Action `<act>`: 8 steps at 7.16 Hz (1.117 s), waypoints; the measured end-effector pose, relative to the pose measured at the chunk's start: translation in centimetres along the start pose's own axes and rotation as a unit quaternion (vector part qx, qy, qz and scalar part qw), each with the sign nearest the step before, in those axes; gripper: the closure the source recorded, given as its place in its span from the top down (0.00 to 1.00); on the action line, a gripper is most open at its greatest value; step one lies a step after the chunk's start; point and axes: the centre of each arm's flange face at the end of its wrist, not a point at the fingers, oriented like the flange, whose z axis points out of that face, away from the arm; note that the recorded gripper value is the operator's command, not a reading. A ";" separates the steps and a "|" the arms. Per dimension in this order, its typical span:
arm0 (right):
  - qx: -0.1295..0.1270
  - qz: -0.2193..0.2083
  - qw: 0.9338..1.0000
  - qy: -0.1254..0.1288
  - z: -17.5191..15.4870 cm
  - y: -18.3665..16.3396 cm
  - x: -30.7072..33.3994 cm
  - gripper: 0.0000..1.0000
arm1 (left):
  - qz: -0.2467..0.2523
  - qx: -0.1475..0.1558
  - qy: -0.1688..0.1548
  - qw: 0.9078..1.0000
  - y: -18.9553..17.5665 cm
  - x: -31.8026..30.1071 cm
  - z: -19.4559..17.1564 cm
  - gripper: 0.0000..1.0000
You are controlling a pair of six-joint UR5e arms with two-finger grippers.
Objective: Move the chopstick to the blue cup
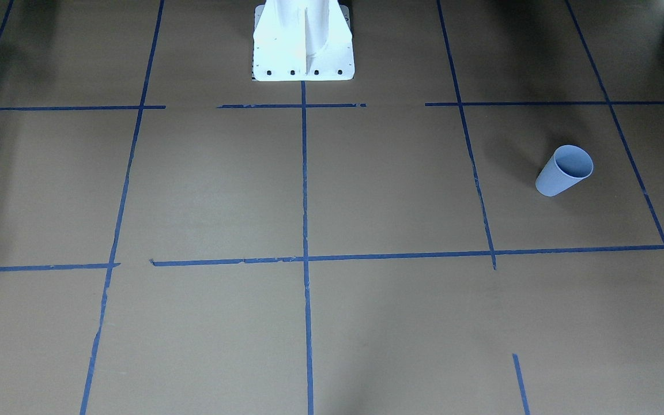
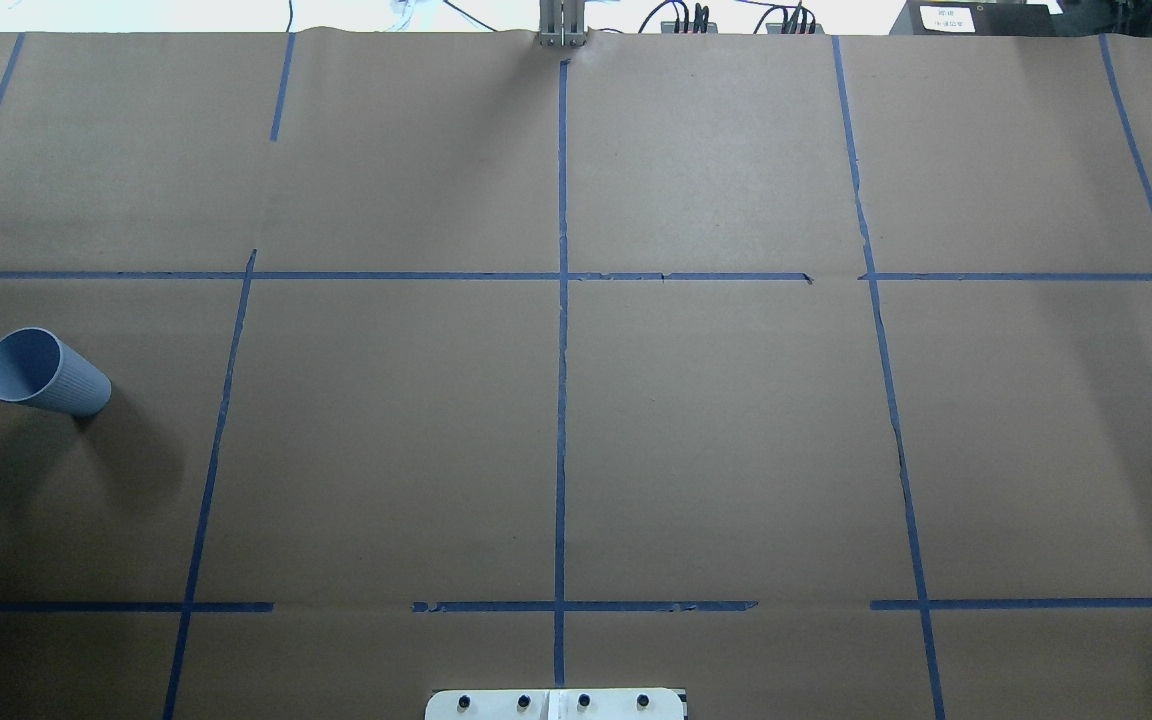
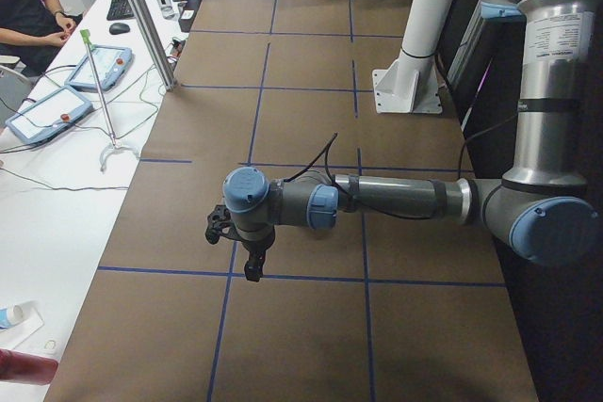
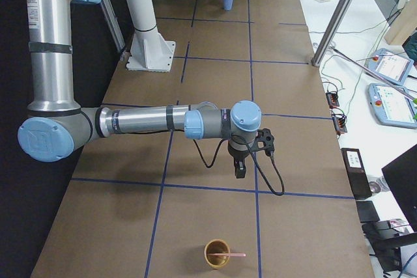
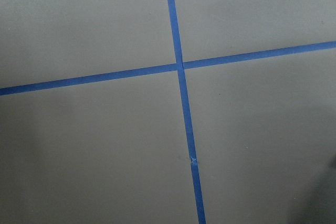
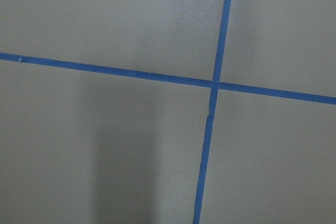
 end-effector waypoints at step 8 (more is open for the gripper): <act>0.009 -0.005 1.000 0.001 -0.8 -0.7 -0.9 1.00 | -0.061 0.022 0.040 0.997 -2.6 14.7 4.8 1.00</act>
